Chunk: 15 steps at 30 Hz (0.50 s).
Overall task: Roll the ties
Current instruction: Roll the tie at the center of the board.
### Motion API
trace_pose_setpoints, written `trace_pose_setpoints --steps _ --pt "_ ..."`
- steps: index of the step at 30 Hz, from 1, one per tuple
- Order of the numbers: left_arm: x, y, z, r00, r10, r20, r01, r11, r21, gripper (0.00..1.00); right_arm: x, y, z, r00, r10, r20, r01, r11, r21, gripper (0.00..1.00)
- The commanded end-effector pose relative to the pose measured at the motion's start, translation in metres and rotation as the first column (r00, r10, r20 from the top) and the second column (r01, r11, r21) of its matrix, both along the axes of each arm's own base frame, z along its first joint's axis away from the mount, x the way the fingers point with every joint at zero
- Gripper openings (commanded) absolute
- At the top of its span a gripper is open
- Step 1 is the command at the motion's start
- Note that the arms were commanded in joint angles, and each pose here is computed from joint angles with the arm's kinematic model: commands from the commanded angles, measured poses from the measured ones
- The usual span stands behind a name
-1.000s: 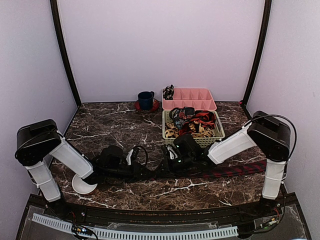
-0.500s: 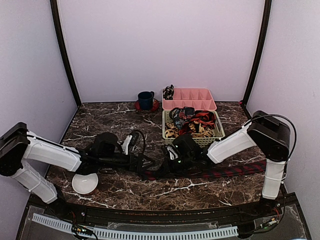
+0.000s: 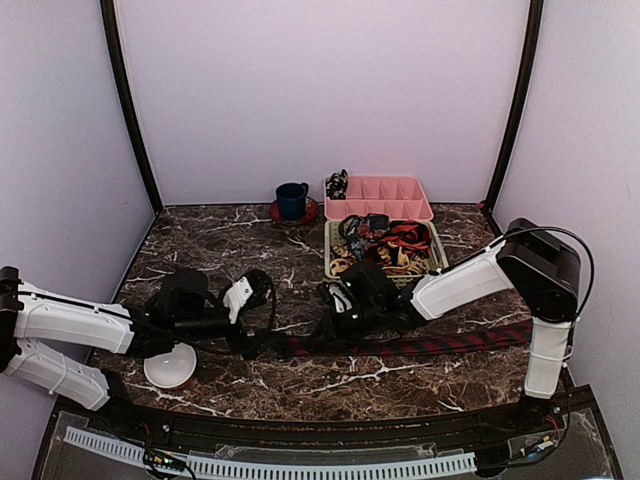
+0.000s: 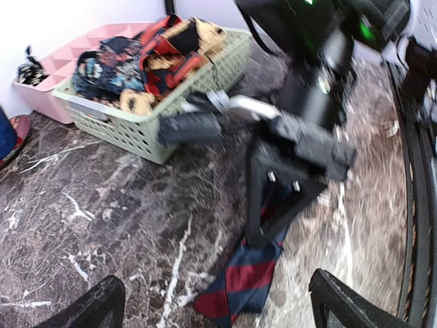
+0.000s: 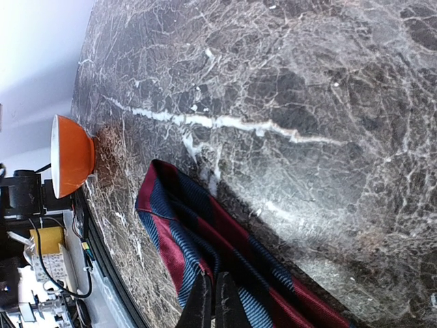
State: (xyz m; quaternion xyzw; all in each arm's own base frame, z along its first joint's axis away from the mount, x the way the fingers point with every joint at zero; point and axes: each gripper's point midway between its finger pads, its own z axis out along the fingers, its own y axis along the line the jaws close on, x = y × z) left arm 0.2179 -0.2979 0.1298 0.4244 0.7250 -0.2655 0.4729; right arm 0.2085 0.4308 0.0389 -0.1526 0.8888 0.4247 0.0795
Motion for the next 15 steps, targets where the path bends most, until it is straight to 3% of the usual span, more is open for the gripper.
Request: trace_pose_setpoints --steps 1,15 --pt "-0.020 0.003 -0.036 0.984 -0.166 0.066 0.157 0.981 0.115 0.96 0.007 0.005 0.000 1.000 0.020 0.016 -0.020 1.000 -0.002 0.00" --pt "-0.013 -0.015 -0.090 0.953 -0.304 -0.009 0.302 0.941 0.154 0.95 0.006 0.008 0.001 0.999 0.053 0.008 -0.053 0.999 -0.011 0.00"
